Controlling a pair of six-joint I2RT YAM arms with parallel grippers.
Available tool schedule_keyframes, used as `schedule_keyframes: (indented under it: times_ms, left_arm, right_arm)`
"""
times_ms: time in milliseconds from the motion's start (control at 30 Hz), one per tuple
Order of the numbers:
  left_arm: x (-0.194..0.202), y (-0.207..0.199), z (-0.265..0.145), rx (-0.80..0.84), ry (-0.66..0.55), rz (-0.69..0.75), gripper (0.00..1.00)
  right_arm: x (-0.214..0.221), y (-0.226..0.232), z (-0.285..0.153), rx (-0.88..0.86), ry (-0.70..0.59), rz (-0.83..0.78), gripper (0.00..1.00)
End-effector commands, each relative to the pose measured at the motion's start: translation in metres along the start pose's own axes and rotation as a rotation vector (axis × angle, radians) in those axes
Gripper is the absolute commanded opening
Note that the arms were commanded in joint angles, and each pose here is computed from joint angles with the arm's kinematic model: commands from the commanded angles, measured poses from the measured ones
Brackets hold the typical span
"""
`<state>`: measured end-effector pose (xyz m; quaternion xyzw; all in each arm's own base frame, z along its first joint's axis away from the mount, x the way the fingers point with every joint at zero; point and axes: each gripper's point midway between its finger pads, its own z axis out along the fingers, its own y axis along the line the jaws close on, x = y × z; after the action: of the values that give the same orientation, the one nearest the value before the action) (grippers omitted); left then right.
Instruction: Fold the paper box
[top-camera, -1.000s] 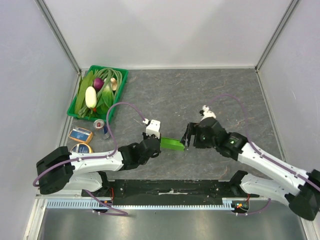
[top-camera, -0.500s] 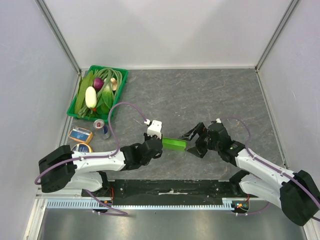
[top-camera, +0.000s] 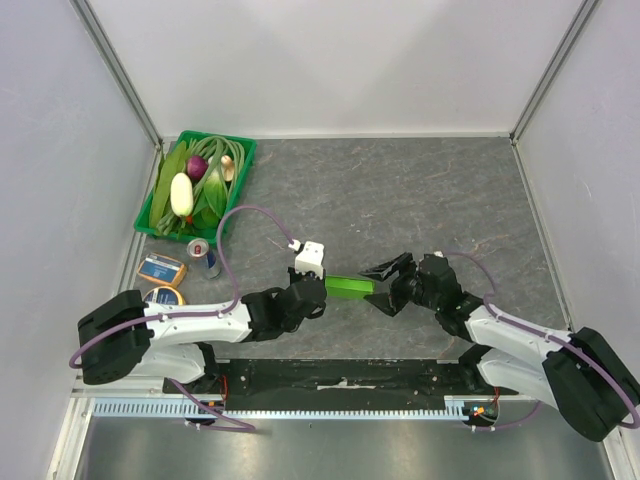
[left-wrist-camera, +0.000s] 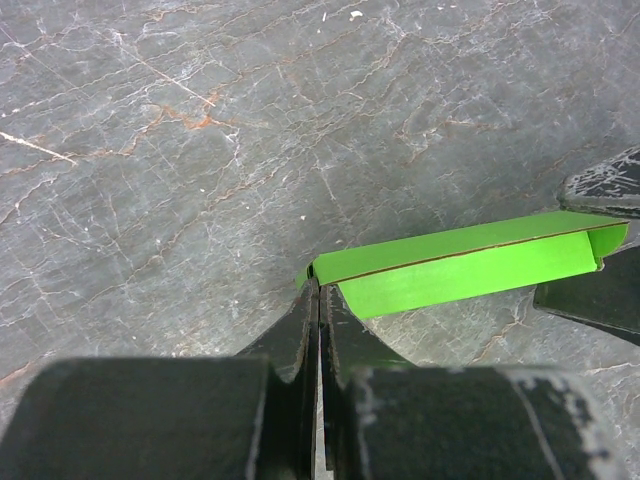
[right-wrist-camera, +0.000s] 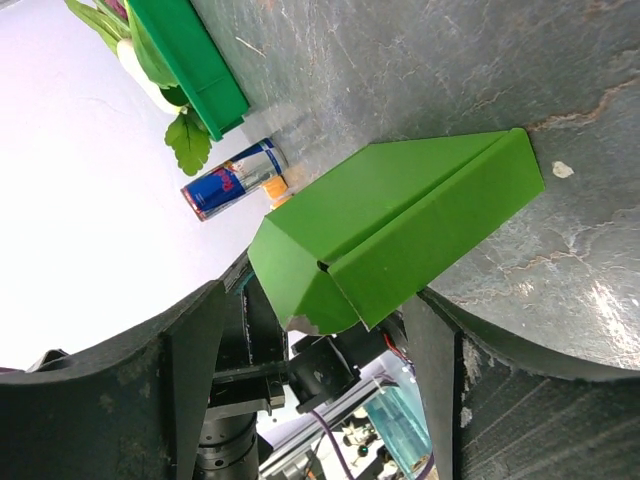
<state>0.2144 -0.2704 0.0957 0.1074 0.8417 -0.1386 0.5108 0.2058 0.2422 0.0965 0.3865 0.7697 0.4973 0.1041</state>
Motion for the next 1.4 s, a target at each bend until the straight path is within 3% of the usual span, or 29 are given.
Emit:
schedule_keyframes:
  times_ms: [0,133,533,833,900,967,1200,1367]
  left_arm:
    - [0.037,0.005,-0.005,-0.010,0.117,0.032,0.02]
    - [0.039,0.003,-0.006,-0.005,0.119,0.029,0.02]
    - [0.045,0.000,-0.010,0.024,0.135,0.015,0.07]
    - [0.031,0.002,-0.040,0.141,0.108,-0.075,0.51]
    - [0.017,0.000,-0.053,0.182,0.089,-0.133,0.73]
    - [0.014,0.000,-0.064,0.204,0.123,-0.173,0.87]
    - [-0.029,-0.006,-0.057,0.454,0.224,-0.562,0.95]
    - [-0.038,-0.007,-0.034,0.533,0.275,-0.678,0.90]
  right_arm:
    - [-0.003,0.012,0.001,-0.069,-0.012,0.052,0.77]
    - [-0.008,0.004,0.001,-0.071,-0.033,0.067,0.66]
    - [-0.020,-0.026,0.007,-0.030,-0.086,0.069,0.47]
    - [-0.026,-0.046,0.010,0.008,-0.108,0.067,0.39]
    - [-0.027,-0.047,0.011,0.013,-0.112,0.061,0.38]
    - [-0.027,-0.047,0.012,0.013,-0.110,0.056,0.38]
    - [-0.027,-0.052,0.013,0.019,-0.106,0.036,0.33]
    - [-0.026,-0.051,0.013,0.018,-0.100,0.026,0.33]
